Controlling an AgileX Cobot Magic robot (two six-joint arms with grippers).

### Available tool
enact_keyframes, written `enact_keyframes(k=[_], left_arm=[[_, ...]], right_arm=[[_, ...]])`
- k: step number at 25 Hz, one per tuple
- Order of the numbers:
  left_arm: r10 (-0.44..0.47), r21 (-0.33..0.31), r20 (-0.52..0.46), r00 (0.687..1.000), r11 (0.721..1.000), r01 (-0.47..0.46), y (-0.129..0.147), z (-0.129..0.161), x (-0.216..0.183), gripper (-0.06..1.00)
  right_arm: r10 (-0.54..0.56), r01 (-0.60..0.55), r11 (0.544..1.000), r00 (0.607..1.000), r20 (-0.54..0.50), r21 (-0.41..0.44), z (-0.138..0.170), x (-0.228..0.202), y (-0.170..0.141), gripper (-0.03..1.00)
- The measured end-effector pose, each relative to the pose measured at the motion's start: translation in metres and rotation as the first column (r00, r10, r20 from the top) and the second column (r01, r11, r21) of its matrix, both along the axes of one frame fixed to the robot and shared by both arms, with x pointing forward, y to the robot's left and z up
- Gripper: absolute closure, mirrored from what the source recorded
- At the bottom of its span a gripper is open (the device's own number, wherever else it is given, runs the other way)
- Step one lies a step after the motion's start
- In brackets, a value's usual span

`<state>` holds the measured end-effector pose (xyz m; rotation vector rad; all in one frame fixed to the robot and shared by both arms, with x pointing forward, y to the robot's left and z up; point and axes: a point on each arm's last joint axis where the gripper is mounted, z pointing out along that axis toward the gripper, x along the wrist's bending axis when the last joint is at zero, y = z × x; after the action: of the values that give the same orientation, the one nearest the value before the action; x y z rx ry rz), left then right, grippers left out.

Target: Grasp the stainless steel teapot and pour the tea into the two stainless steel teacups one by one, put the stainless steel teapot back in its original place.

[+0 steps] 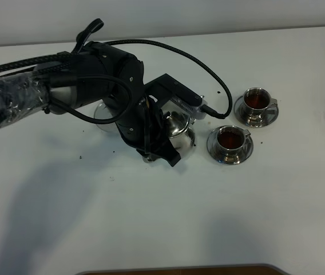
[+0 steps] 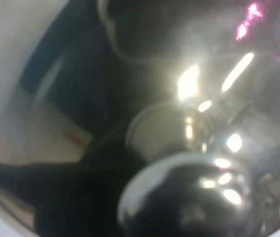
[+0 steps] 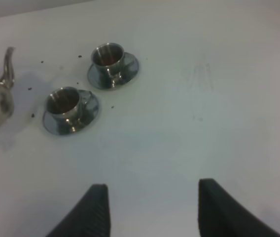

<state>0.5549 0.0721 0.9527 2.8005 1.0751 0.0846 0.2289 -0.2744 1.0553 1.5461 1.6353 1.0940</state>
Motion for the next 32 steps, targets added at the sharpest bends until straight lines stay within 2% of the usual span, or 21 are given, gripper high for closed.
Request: enact_keyframes(k=[4,7,11,14,20,24,32], left_arm=[[0.078,0.005,0.048,0.996,0.997,-0.078,0.015,0.023,0.003,0.70],[0.188,0.001,0.050,0.981,0.982,-0.188,0.039,0.033,0.013,0.70],[0.358,0.008,0.030,0.933,0.933,-0.358,0.073,0.034,0.027,0.70],[0.425,0.011,0.033,0.905,0.905,-0.425,0.091,0.034,0.035,0.70],[0.463,-0.008,0.052,0.885,0.886,-0.463,0.105,0.032,0.044,0.70],[0.455,-0.028,0.073,0.887,0.890,-0.454,0.105,0.022,0.052,0.70],[0.450,-0.018,0.065,0.891,0.893,-0.450,0.100,0.006,0.067,0.70]], right_arm=[[0.000,0.000,1.000,1.000,0.000,0.000,0.000,0.000,0.000,0.55],[0.000,0.000,1.000,1.000,0.000,0.000,0.000,0.000,0.000,0.55],[0.000,0.000,1.000,1.000,0.000,0.000,0.000,0.000,0.000,0.55],[0.000,0.000,1.000,1.000,0.000,0.000,0.000,0.000,0.000,0.55],[0.000,0.000,1.000,1.000,0.000,0.000,0.000,0.000,0.000,0.55],[0.000,0.000,1.000,1.000,0.000,0.000,0.000,0.000,0.000,0.55],[0.000,0.000,1.000,1.000,0.000,0.000,0.000,0.000,0.000,0.55]])
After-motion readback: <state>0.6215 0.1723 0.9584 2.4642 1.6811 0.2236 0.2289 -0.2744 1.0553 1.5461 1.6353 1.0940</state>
